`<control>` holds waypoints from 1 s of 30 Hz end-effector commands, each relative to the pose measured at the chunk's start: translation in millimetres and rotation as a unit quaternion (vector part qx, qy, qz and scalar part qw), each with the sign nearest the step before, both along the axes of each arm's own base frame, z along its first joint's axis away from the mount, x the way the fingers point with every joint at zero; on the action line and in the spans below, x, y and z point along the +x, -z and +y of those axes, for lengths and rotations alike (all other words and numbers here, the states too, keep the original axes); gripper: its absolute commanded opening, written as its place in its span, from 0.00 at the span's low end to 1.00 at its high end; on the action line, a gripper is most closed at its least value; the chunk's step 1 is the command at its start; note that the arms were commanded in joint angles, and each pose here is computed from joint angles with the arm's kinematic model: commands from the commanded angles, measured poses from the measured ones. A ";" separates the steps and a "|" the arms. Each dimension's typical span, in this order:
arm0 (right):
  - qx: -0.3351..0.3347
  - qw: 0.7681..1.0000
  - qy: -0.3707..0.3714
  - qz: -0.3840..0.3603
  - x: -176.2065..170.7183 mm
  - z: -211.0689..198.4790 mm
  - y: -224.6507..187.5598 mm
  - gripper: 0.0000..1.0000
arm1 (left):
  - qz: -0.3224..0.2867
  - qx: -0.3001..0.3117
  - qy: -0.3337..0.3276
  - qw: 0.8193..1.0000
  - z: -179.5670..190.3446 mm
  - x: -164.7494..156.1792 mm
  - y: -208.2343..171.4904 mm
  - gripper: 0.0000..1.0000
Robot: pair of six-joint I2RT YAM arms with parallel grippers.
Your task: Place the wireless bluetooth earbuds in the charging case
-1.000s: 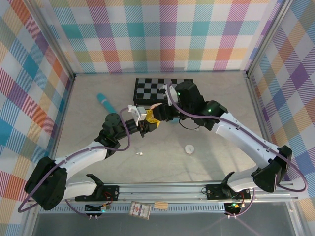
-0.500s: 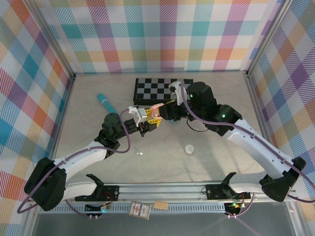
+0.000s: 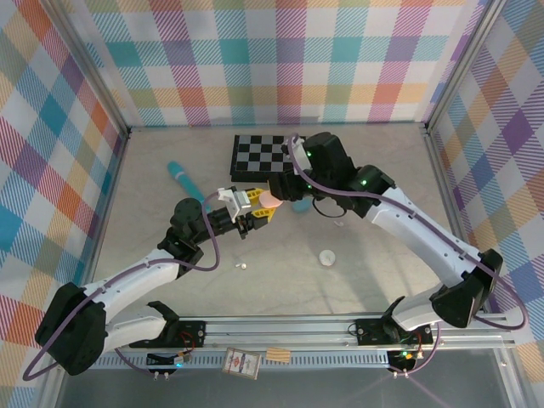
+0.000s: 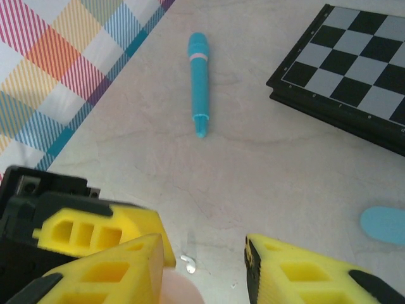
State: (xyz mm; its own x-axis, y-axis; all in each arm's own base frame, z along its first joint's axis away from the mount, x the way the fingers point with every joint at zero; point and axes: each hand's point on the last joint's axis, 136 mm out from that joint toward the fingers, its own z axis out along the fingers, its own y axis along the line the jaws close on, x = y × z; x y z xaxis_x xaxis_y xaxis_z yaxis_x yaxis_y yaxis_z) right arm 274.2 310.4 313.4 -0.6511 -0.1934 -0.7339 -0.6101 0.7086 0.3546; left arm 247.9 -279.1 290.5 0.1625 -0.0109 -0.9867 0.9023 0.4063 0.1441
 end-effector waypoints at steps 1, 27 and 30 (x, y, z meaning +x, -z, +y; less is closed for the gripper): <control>0.020 1.000 -0.010 0.001 -16.1 -10.4 -8.4 0.42 | -0.010 -0.025 -0.002 1.000 -0.4 -0.5 -15.4 0.29; 0.303 0.928 -0.037 0.215 -26.2 9.7 -14.9 0.39 | -0.006 -0.088 0.032 0.996 -5.6 -4.6 -35.0 0.30; 0.301 0.930 -0.030 0.211 -23.4 8.0 -11.6 0.28 | -0.005 -0.078 0.028 0.997 -4.5 -5.2 -32.4 0.35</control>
